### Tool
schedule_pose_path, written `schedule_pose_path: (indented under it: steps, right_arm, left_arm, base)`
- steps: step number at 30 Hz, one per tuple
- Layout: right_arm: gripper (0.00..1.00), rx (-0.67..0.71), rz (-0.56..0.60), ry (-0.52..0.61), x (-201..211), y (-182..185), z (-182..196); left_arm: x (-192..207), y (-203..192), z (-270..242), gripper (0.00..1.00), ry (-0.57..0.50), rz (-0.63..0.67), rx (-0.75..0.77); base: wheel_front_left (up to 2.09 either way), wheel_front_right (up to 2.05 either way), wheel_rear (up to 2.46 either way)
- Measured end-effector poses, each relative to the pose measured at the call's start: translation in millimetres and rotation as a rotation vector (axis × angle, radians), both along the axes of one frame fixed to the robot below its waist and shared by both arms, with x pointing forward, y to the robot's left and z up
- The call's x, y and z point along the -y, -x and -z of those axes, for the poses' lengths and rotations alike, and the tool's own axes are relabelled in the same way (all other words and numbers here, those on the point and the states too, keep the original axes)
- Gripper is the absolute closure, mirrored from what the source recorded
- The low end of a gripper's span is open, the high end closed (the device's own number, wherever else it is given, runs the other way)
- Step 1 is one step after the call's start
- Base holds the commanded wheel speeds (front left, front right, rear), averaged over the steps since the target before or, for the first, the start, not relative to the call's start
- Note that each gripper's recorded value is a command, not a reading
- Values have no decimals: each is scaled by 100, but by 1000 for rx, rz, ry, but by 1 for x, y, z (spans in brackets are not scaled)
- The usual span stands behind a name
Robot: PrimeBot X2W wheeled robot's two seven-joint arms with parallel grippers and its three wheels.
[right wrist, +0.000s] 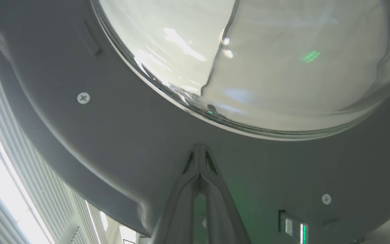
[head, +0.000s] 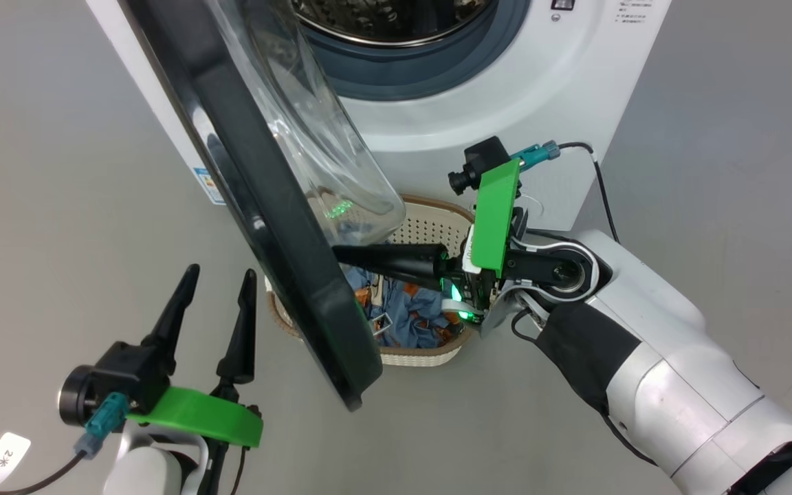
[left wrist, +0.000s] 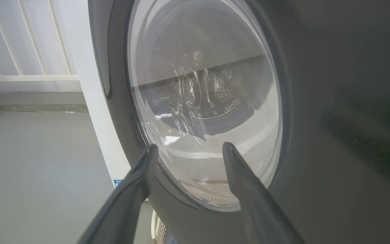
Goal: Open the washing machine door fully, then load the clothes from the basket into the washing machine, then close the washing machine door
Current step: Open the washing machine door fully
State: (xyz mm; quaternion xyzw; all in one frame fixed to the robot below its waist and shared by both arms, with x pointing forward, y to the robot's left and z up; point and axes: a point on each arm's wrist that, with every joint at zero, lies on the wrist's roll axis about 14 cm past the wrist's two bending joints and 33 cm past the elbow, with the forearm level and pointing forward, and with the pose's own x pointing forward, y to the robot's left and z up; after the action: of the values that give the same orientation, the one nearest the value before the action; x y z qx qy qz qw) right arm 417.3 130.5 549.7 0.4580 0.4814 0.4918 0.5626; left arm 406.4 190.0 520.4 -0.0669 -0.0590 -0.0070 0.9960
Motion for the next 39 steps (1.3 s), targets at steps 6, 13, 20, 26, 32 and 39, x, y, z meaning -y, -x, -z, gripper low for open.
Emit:
schedule_pose_path:
  steps: [6, 13, 20, 26, 32, 39]
  right_arm:
    - [100, 72, 109, -32, 13, -17, -19]
    - [100, 219, 354, -45, 56, -47, -43]
    - [26, 436, 721, 35, 126, -82, -47]
    - [0, 693, 878, 137, 163, -81, -48]
    - [0, 896, 1009, 227, 199, -77, -51]
    - [0, 1086, 1156, 382, 248, -58, -49]
  left_arm:
    - [1, -3, 1, 0, -1, 2, -1]
    - [-4, -3, -1, 0, -14, -8, 4]
    - [-4, -4, -3, 0, -25, -6, 12]
    - [-4, -2, -4, 0, -23, -6, 16]
    - [-2, 3, -7, 0, -24, -4, 25]
    - [-4, 12, -7, 0, -23, -16, 26]
  base:
    - [0, 0, 0]
    - [0, 0, 0]
    - [0, 0, 0]
    - [0, 0, 0]
    - [0, 0, 0]
    - [0, 0, 0]
